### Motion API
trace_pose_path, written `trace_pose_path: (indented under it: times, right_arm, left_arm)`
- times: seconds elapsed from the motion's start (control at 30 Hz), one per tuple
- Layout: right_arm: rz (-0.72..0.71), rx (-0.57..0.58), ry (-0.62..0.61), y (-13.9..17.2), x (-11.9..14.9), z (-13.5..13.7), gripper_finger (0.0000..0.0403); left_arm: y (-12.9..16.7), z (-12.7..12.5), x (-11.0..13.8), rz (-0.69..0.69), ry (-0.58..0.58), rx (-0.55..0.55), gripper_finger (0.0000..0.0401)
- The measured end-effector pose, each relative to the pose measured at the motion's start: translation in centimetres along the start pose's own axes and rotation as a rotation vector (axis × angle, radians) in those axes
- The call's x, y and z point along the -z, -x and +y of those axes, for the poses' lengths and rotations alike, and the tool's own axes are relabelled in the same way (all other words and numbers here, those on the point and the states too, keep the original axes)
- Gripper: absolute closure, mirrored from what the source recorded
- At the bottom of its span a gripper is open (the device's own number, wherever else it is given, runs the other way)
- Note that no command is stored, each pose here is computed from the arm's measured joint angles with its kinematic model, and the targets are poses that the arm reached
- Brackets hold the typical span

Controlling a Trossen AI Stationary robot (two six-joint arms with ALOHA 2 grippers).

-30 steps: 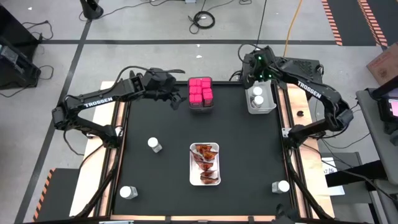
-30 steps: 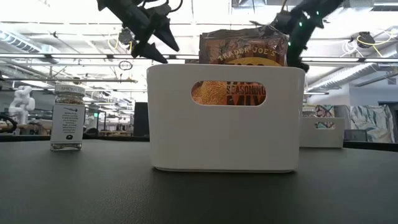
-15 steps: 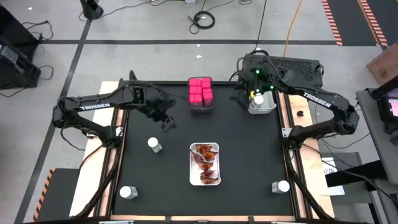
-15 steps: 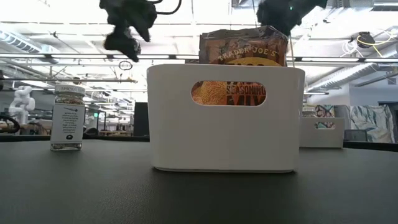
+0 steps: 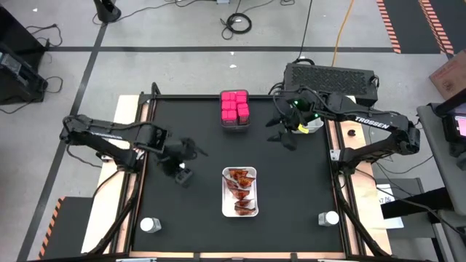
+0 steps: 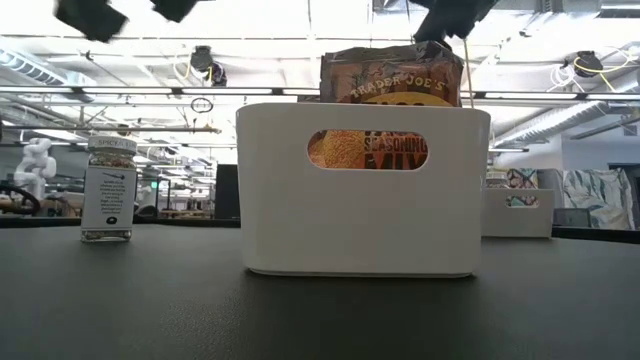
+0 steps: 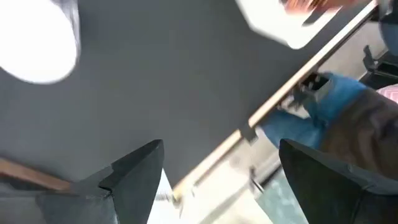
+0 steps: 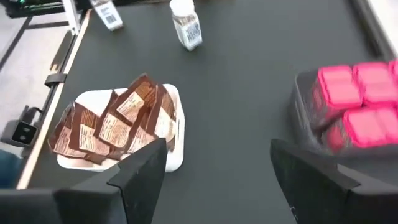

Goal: Sort spices by type
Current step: Put the white seasoning bottle into the gray bin

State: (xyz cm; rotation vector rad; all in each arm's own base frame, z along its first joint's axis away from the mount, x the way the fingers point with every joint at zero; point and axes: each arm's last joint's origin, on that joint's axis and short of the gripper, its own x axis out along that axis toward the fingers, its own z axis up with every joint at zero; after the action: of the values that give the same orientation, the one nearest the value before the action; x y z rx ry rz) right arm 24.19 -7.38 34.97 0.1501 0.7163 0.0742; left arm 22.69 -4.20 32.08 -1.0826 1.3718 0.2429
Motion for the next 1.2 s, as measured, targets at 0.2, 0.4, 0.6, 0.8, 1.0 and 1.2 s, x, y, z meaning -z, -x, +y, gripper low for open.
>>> trace_pose_path:
  times: [0.2, 0.4, 0.6, 0.8, 1.0, 1.2]
  right_arm:
    - [-0.071, 0.007, 0.098, 0.0, -0.7, 0.1, 0.0122]
    - [-0.079, 0.009, 0.120, -0.1, -0.8, 0.0, 0.0122]
    - [-0.071, 0.006, 0.116, -0.1, -0.7, 0.1, 0.0122]
    - [-0.069, 0.004, 0.114, -0.1, -0.7, 0.1, 0.0122]
    - [-0.069, 0.004, 0.106, -0.1, -0.7, 0.1, 0.0122]
    - [-0.066, 0.002, 0.073, -0.1, -0.7, 0.1, 0.0122]
  left_arm:
    - [-1.6, -0.9, 3.8, 0.205, 0.192, -0.072, 0.0080]
    - [-3.8, -1.6, 6.7, 0.349, 0.156, -0.130, 0.0080]
    - [-7.5, -1.9, 8.1, 0.443, 0.051, -0.251, 0.0080]
    - [-11.0, -1.8, 8.1, 0.558, 0.027, -0.360, 0.0080]
    - [-13.3, -1.8, 8.2, 0.603, 0.013, -0.418, 0.0080]
    - [-15.0, -1.3, 7.8, 0.639, -0.012, -0.501, 0.0080]
